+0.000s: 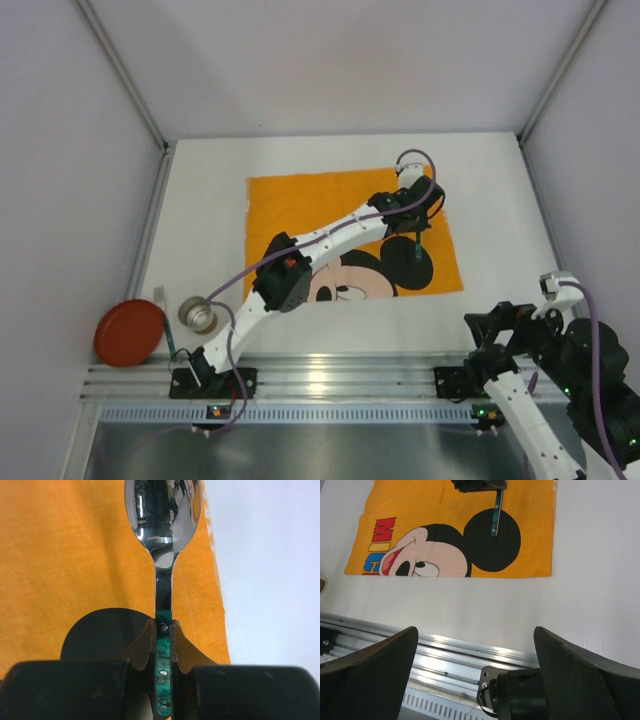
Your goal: Set the dinner table for one person
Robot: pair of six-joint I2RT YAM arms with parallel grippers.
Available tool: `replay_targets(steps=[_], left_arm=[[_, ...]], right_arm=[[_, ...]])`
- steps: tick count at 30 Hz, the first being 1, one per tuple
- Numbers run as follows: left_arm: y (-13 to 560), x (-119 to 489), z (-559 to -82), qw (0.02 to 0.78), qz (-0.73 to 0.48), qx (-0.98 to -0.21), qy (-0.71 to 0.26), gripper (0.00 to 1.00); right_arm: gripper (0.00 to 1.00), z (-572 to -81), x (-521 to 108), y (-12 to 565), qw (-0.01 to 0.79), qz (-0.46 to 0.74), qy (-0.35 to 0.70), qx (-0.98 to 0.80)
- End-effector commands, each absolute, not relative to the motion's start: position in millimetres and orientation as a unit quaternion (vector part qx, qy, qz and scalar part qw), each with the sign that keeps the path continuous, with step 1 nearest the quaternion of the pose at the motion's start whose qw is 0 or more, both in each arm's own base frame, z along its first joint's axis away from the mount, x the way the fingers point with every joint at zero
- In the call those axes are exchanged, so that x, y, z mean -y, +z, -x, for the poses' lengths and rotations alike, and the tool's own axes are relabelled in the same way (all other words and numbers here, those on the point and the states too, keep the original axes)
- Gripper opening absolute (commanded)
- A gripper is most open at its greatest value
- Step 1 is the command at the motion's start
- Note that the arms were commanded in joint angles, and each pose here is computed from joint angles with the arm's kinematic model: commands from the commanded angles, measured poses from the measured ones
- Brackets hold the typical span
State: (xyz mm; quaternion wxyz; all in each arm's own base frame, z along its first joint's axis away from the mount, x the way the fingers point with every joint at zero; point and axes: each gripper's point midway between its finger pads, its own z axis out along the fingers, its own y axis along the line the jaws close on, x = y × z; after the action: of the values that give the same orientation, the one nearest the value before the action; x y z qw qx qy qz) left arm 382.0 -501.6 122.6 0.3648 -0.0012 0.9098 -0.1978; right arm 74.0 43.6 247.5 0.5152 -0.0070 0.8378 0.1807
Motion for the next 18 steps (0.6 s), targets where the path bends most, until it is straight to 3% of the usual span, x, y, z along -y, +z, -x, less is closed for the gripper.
replay_targets(steps=[1, 11, 12, 17, 18], left_arm=[[128, 527, -392, 0.359, 0.011, -0.895, -0.265, 0.00], [88, 542, -402, 0.328, 0.042, -0.897, -0.293, 0.01], [85, 543, -403, 0.322, 0.053, -0.897, -0.298, 0.04], [102, 544, -408, 0.334, 0.057, -0.888, -0.311, 0.43], [113, 543, -409, 0.340, 0.057, -0.884, -0.316, 0.45]], right_arm=[[1.00, -71, -31, 254, 0.524, 0.007, 0.153, -0.838], [1.00, -76, -29, 250, 0.516, 0.016, 0.151, -0.843], [1.00, -77, -29, 249, 0.514, 0.017, 0.150, -0.845], [1.00, -80, -29, 250, 0.510, 0.020, 0.150, -0.847], [1.00, -80, -29, 249, 0.509, 0.022, 0.149, -0.848]])
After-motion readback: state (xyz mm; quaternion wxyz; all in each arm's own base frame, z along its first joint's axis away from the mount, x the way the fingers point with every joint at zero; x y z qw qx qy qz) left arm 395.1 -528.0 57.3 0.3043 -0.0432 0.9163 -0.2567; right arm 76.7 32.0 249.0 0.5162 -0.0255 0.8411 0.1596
